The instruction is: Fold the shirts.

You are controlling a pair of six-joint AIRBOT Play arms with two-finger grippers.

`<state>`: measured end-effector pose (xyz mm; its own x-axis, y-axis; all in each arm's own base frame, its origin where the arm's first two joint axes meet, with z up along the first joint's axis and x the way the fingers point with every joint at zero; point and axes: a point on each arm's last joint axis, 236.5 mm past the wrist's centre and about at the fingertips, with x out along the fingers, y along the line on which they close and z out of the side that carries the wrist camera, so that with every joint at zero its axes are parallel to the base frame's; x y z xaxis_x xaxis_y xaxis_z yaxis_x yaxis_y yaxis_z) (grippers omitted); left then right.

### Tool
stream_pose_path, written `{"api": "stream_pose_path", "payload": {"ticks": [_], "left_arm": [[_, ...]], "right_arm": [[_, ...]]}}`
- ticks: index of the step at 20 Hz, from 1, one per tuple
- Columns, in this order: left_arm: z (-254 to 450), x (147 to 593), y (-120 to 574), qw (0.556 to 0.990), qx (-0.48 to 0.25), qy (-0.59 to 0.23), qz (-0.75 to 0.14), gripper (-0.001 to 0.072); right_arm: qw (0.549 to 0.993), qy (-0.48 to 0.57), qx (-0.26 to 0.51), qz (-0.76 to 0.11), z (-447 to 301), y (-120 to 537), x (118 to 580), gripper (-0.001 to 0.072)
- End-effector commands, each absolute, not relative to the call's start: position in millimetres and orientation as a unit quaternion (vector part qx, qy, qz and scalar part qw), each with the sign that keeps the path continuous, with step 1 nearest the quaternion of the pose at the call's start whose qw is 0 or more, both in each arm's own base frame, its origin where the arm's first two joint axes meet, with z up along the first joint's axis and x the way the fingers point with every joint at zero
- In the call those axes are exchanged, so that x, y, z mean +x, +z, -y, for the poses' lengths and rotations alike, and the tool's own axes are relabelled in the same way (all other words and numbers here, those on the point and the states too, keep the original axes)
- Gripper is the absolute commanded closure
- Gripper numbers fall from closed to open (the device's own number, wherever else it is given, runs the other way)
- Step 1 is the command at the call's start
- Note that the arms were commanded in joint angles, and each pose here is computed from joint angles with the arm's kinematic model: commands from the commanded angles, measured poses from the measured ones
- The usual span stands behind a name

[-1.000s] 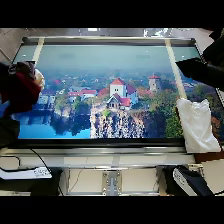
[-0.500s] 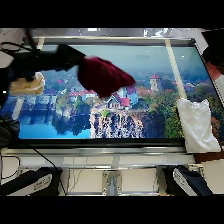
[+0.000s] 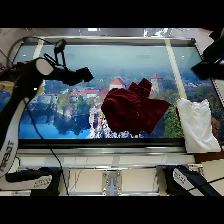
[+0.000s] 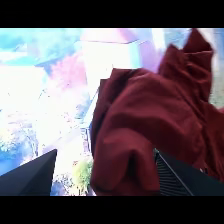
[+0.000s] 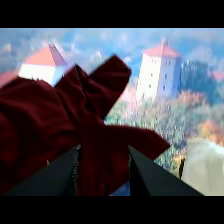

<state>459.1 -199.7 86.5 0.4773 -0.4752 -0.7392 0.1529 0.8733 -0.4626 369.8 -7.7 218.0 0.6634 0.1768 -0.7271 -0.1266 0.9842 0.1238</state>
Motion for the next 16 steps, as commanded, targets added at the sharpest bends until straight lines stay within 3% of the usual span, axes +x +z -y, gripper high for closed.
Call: {"api": "stream_pose_path", "payload": {"ticks": [1,3,5,9,11,13,16], "left_arm": [[238,470,20,0.793,-0.223,-0.220,-0.522,0.0009],[275,463,2,0.764,-0.233,-0.294,-0.525,0.0009],[302,452,0,0.748,-0.226,-0.352,-0.516,0.0010],[354,404,13,0.728,-0.145,-0.443,-0.503,0.0070],[387,371,3,0.723,-0.064,-0.472,-0.500,0.0105],[412,342,-22,0.732,0.064,-0.479,-0.481,0.0107],[446,340,-28,0.787,0.148,-0.427,-0.421,0.0111]], "right_arm": [[0.831,0.038,0.098,-0.547,30,91,357,0.0365],[0.786,0.057,0.165,-0.593,12,41,340,0.0281],[0.755,0.080,0.167,-0.629,2,3,318,0.0278],[0.758,0.052,0.131,-0.637,22,-26,310,0.0278],[0.773,0.045,0.129,-0.620,25,-24,321,0.0278],[0.780,0.040,0.126,-0.611,28,-23,326,0.0278],[0.786,0.043,0.118,-0.606,29,-23,329,0.0278]]}}
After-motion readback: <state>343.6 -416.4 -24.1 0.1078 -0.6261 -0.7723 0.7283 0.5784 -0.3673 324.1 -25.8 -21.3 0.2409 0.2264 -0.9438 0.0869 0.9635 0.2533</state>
